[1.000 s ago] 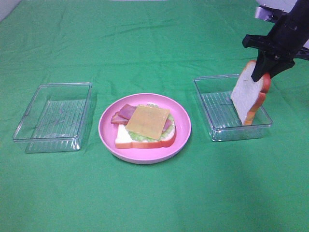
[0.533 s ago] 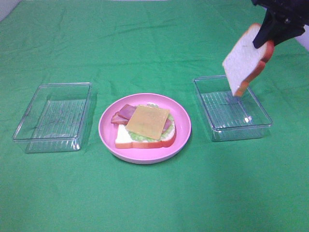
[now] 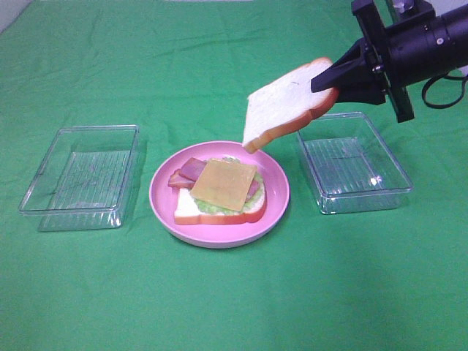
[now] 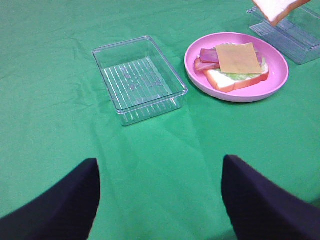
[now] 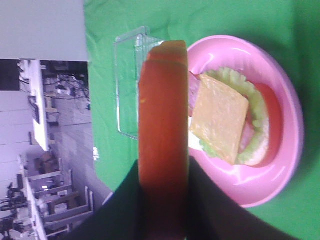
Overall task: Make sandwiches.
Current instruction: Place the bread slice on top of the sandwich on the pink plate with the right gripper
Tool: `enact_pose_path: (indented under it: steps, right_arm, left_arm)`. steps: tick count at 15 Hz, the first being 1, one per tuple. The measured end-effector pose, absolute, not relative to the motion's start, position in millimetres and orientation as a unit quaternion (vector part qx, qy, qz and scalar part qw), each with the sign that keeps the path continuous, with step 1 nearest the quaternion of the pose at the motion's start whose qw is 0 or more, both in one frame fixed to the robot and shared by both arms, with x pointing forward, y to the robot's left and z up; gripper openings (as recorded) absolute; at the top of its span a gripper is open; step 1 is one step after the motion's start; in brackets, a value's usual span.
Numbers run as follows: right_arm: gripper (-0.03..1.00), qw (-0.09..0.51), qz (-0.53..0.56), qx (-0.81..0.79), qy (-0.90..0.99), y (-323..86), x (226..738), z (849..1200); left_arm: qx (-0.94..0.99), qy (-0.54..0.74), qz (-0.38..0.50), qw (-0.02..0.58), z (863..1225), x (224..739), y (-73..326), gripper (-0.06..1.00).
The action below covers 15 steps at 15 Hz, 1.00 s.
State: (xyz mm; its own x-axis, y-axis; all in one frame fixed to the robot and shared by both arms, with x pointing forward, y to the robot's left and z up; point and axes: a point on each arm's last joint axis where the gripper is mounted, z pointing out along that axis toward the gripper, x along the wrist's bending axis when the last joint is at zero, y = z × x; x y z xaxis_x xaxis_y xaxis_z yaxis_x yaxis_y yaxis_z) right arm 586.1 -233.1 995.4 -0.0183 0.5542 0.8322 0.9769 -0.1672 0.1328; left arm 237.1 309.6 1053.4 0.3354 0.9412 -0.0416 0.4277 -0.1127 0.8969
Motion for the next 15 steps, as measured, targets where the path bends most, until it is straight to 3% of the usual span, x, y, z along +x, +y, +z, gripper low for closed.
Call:
enact_pose_path:
  steps: [2, 8, 15]
  right_arm:
    - [0.17, 0.279, -0.425, -0.643, -0.572, -228, 585, 984]
    - [0.17, 0.353, -0.404, -0.623, -0.57, -156, 583, 939]
    - [0.17, 0.38, -0.38, -0.642, -0.546, -143, 585, 901]
  left_arm:
    - [0.687, 0.498, 0.29, 0.442, 1053, 237, 310, 0.66]
    - [0.687, 0.498, 0.29, 0.442, 1053, 237, 310, 0.66]
    - [0.687, 0.498, 0.29, 0.442, 1053, 237, 310, 0.66]
